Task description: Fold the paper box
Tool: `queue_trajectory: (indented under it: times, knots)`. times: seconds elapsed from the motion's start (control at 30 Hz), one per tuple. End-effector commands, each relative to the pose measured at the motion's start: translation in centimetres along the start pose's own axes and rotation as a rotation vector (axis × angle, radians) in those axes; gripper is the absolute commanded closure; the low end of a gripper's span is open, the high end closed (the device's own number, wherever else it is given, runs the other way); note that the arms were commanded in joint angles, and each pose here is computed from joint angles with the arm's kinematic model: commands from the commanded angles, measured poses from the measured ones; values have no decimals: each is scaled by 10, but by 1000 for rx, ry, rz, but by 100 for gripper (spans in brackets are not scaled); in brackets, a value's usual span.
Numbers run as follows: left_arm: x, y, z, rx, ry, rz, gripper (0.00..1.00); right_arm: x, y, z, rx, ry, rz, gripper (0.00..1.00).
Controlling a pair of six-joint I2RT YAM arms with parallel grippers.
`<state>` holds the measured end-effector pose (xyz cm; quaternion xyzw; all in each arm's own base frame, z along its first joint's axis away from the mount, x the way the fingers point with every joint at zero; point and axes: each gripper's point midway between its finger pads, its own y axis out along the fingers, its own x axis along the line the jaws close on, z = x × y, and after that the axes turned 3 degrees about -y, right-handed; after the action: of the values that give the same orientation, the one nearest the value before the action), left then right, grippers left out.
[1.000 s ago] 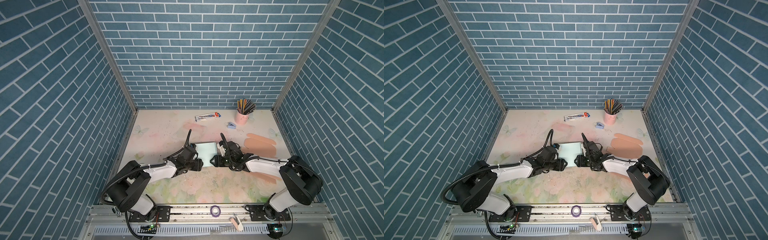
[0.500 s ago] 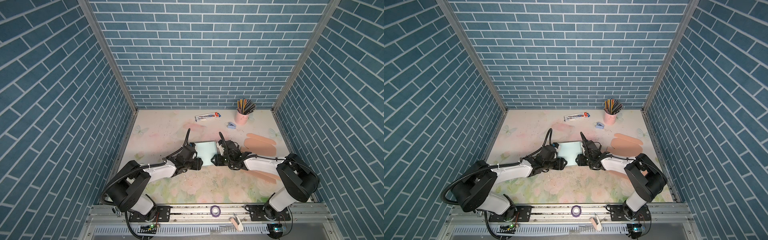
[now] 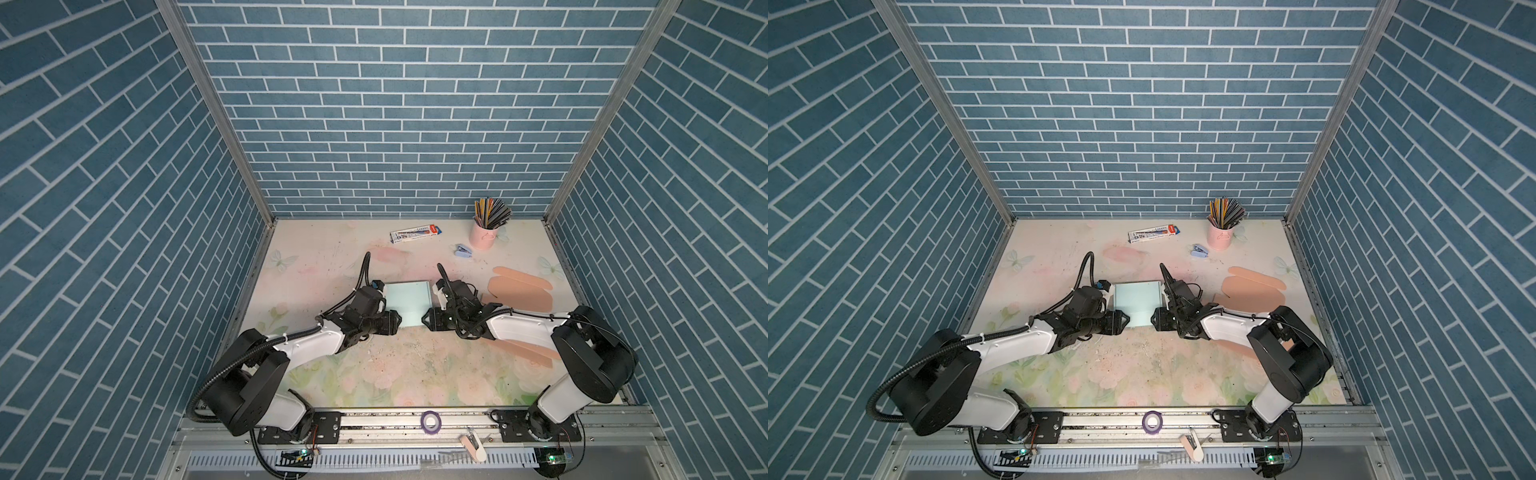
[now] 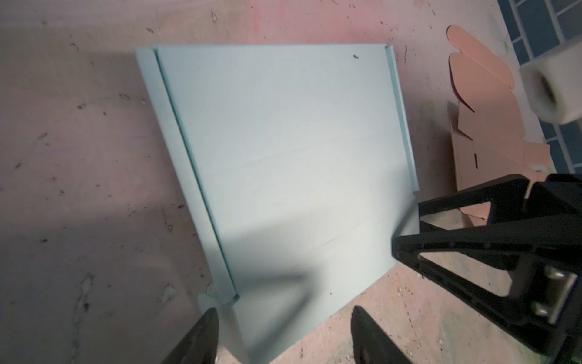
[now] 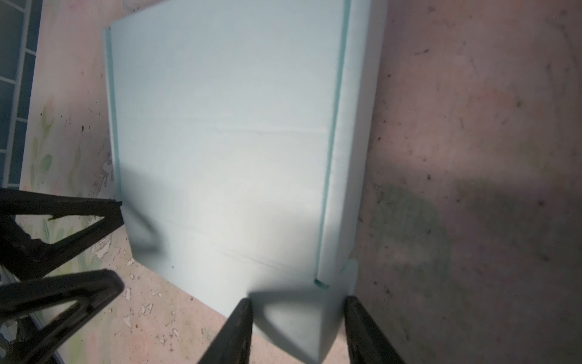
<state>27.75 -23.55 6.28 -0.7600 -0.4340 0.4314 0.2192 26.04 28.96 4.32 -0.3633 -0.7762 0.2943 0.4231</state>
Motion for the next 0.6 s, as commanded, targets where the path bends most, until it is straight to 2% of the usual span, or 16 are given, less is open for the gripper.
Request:
queue_trajectory:
  times: [0.0, 0.57]
  knots:
    - [2, -2, 3, 20, 12, 1, 33, -3, 3, -1, 9, -20, 23, 52]
    - [-2, 10, 16, 43, -34, 47, 34, 15, 5, -5, 4, 4, -59, 52]
